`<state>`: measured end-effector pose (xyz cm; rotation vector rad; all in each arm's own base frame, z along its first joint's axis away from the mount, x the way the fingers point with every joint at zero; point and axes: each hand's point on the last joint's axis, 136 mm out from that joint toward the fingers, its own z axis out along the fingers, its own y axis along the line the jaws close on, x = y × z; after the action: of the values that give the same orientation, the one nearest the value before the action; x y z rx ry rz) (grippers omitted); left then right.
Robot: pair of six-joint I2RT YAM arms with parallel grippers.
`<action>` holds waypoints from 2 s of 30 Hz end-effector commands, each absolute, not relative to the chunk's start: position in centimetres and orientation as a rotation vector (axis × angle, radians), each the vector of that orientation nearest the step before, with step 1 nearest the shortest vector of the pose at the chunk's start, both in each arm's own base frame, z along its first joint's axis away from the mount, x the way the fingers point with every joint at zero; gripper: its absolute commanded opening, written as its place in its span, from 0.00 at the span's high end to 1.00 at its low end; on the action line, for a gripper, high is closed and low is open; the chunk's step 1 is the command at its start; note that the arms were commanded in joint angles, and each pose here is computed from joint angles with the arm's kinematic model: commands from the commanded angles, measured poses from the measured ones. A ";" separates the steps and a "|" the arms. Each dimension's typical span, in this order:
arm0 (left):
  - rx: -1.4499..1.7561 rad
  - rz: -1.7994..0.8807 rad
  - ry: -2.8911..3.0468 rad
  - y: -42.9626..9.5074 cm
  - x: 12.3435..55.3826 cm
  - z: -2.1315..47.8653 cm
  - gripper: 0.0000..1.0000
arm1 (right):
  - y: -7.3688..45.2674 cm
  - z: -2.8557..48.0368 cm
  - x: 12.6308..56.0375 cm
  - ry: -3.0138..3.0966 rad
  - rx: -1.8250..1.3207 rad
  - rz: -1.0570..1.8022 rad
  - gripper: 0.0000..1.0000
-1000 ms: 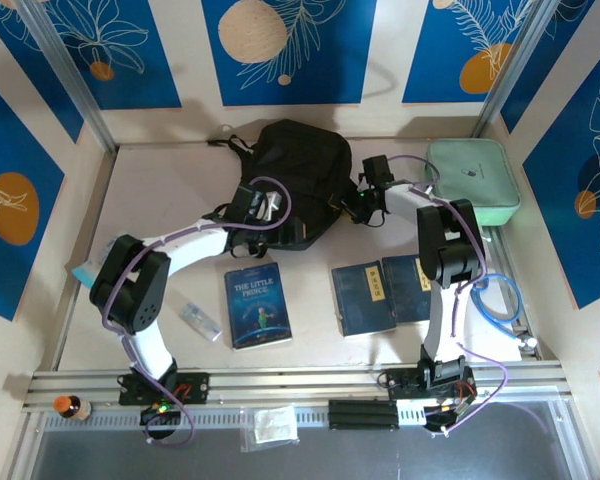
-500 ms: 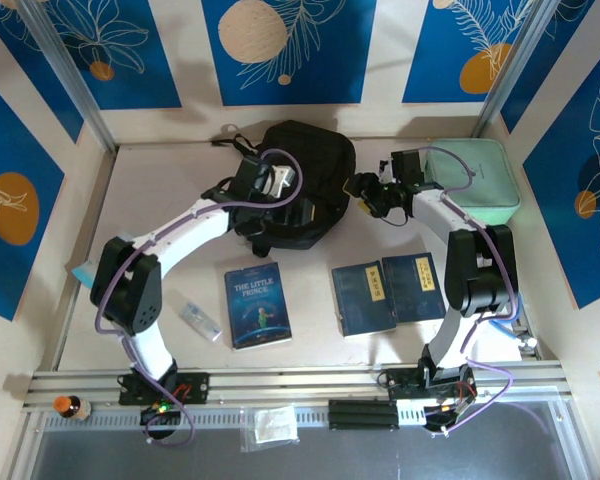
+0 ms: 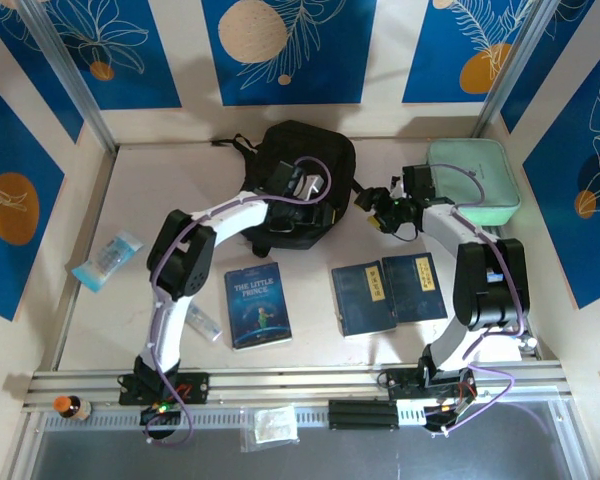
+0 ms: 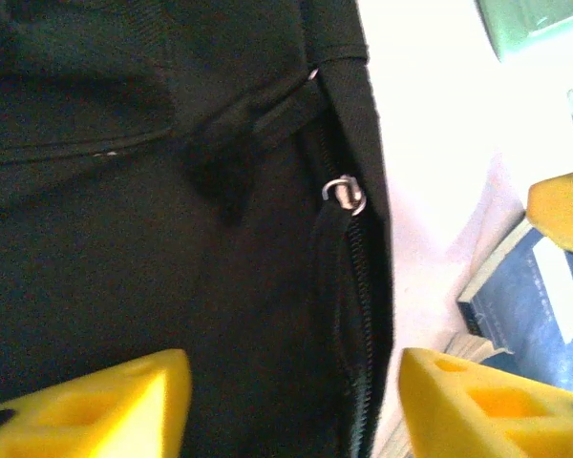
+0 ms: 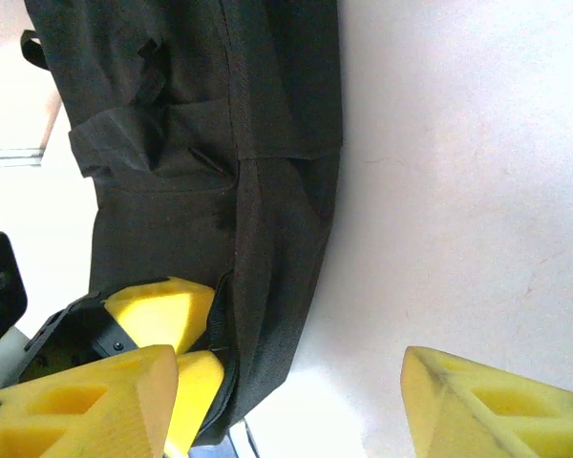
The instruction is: Pack books, pencil case, and school supplies into a backpack
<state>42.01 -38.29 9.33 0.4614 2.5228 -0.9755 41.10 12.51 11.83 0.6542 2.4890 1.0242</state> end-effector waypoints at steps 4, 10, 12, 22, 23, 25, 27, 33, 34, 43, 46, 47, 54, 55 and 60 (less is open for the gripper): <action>0.502 -1.090 2.459 -40.8 42.4 10.4 0.57 | 12.8 12.2 40.5 2.476 0.675 1.094 0.38; 0.480 -1.109 2.461 -41.3 42.9 10.0 0.62 | 13.0 12.1 40.4 2.480 0.677 1.105 0.39; 0.479 -1.109 2.467 -41.4 42.9 9.7 0.66 | 13.0 12.1 40.3 2.479 0.677 1.107 0.39; 0.481 -1.159 2.446 -41.9 42.9 10.7 0.89 | 13.3 11.8 40.2 2.487 0.674 1.100 0.41; 0.482 -1.158 2.446 -41.9 42.9 10.7 0.91 | 13.3 11.8 40.2 2.488 0.674 1.100 0.41; 0.484 -1.150 2.443 -41.8 42.9 10.9 0.95 | 13.3 11.8 40.2 2.488 0.674 1.096 0.41; 0.492 -1.128 2.444 -41.6 42.9 11.0 0.98 | 13.3 11.7 40.2 2.491 0.676 1.097 0.41; 0.546 -1.073 2.407 -40.9 42.7 13.1 1.00 | 13.8 11.6 40.7 2.486 0.676 1.139 0.42; 0.551 -1.064 2.402 -40.7 42.7 13.4 1.00 | 14.0 11.5 40.9 2.485 0.680 1.157 0.42; 0.571 -0.953 2.426 -39.1 42.2 13.9 1.00 | 16.2 10.3 43.8 2.499 0.732 1.259 0.41; 0.582 -0.949 2.428 -39.0 42.0 13.9 1.00 | 16.9 10.3 44.8 2.482 0.735 1.301 0.40; 0.583 -0.950 2.430 -39.0 42.0 13.9 1.00 | 17.1 10.3 45.1 2.481 0.730 1.307 0.39; 0.595 -0.967 2.459 -39.2 41.4 13.3 1.00 | 18.8 8.5 46.0 2.569 0.696 1.217 0.45; 0.596 -0.965 2.465 -39.1 41.3 13.2 1.00 | 18.8 8.1 46.1 2.581 0.700 1.192 0.49; 0.591 -0.942 2.517 -38.4 40.6 12.8 1.00 | 18.5 6.4 46.3 2.618 0.711 1.097 0.70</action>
<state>41.72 -38.33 10.91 0.5456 2.5230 -0.9403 46.53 18.67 7.66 0.6973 2.5698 1.1616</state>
